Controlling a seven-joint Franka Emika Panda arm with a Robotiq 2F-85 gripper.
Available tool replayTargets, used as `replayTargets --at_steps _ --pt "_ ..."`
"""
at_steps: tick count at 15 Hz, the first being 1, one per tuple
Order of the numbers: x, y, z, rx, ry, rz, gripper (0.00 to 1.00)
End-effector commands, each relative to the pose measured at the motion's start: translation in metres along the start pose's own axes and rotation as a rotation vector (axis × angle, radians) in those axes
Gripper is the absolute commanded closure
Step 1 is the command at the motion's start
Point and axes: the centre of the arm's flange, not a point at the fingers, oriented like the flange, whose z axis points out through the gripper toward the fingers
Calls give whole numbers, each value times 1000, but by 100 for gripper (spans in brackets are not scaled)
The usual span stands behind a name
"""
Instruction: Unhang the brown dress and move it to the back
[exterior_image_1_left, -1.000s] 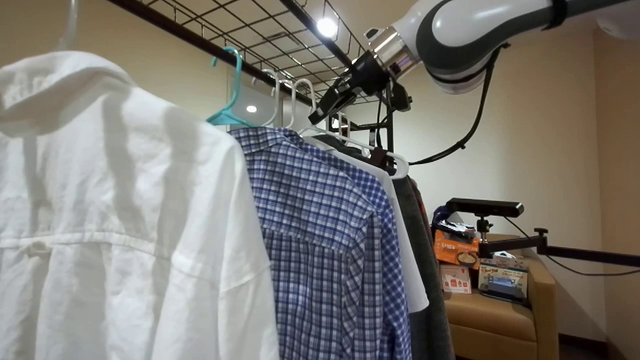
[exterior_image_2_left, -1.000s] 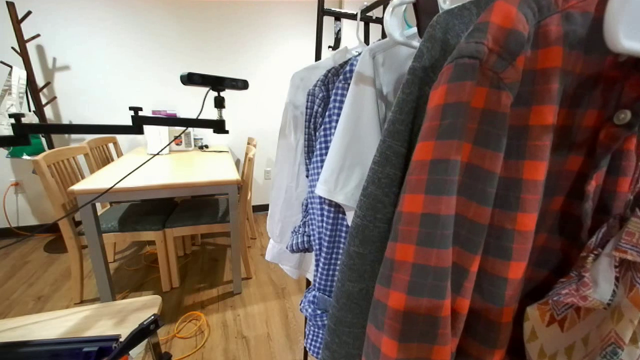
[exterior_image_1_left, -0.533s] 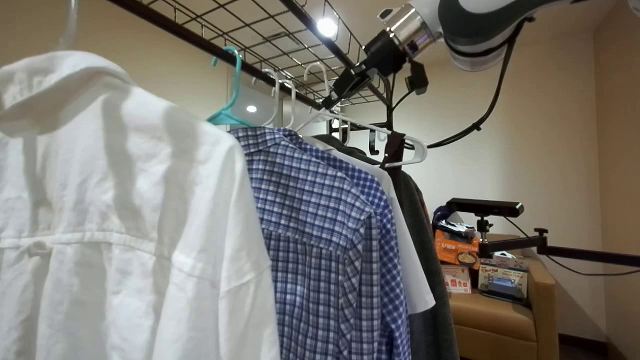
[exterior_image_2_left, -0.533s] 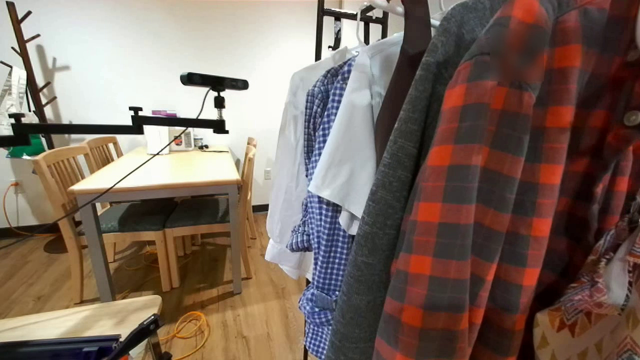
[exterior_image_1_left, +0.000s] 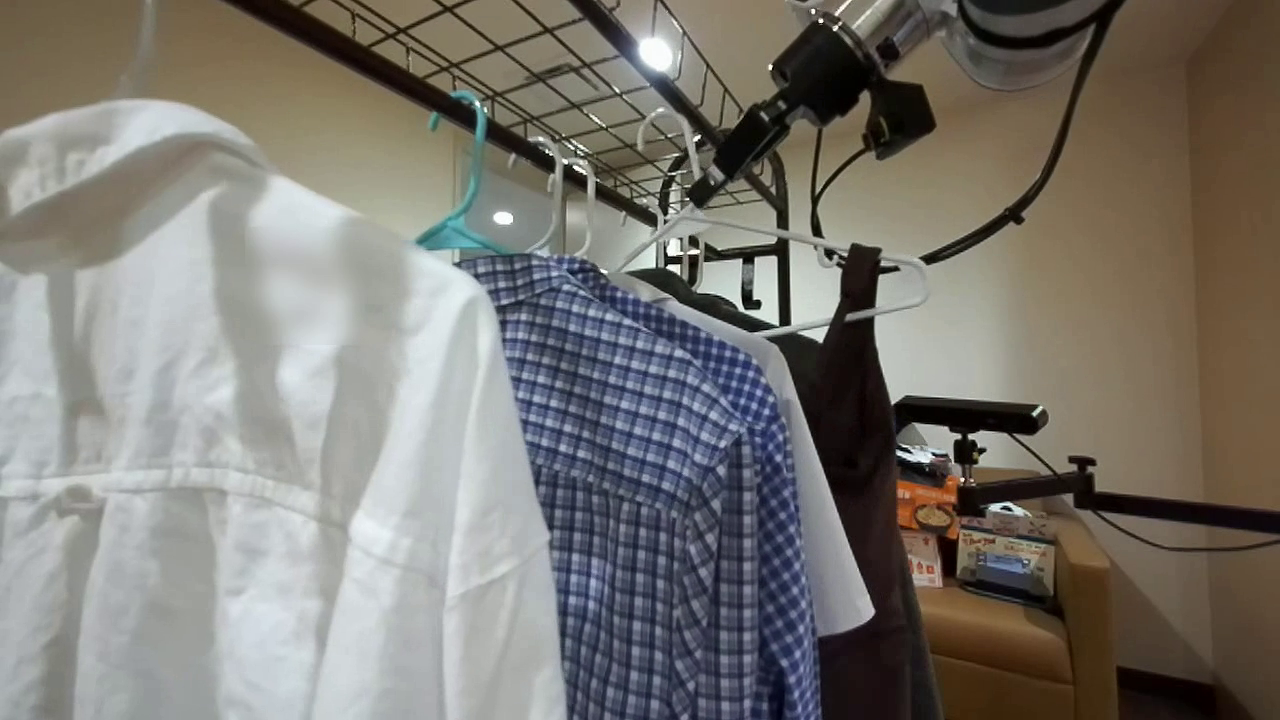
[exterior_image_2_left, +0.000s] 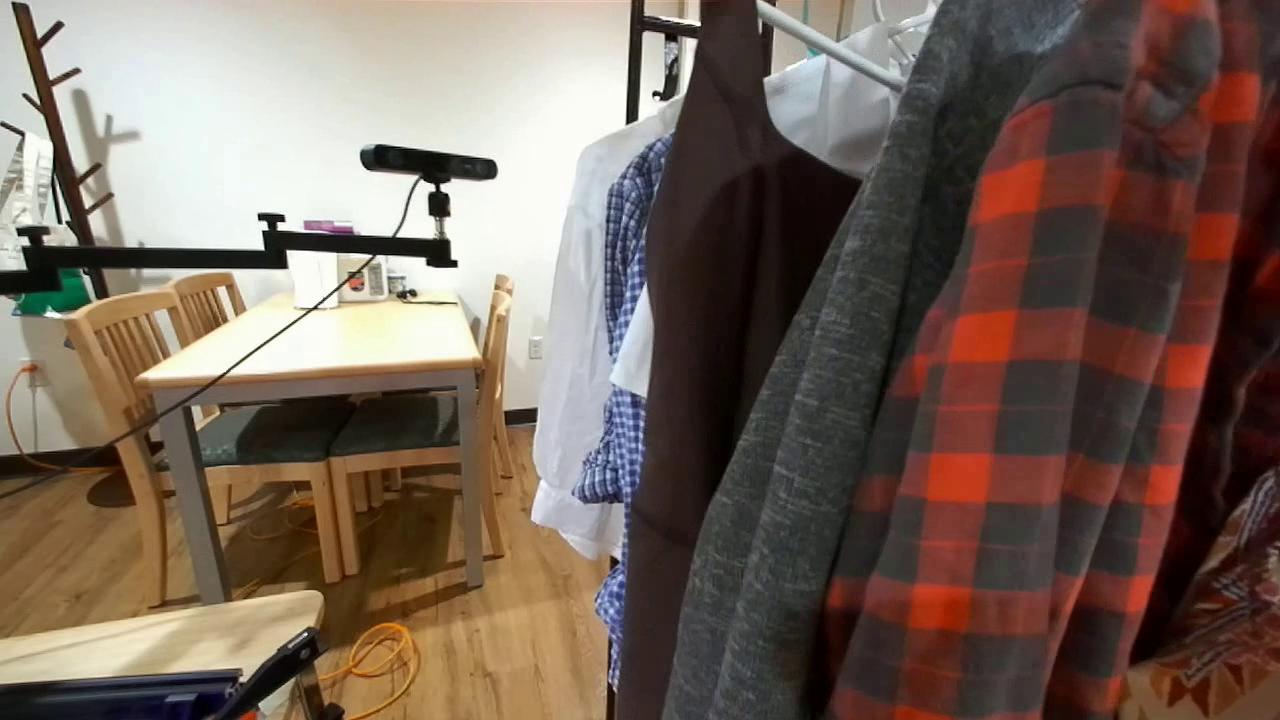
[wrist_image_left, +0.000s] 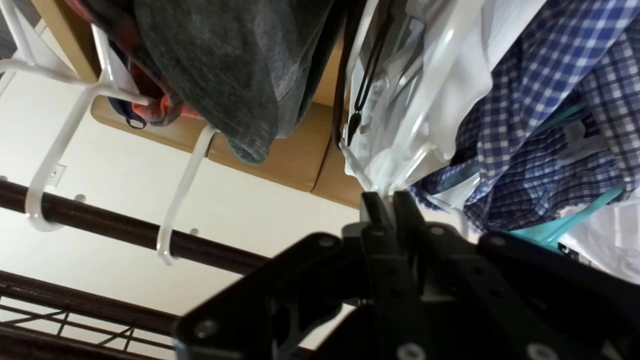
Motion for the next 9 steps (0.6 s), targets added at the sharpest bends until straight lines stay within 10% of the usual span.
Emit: replayTargets --at_steps 1,9 --pt "-24 -20 -25 62 1 -59 93" --pt "-53 -62 -15 118 -39 -71 91"
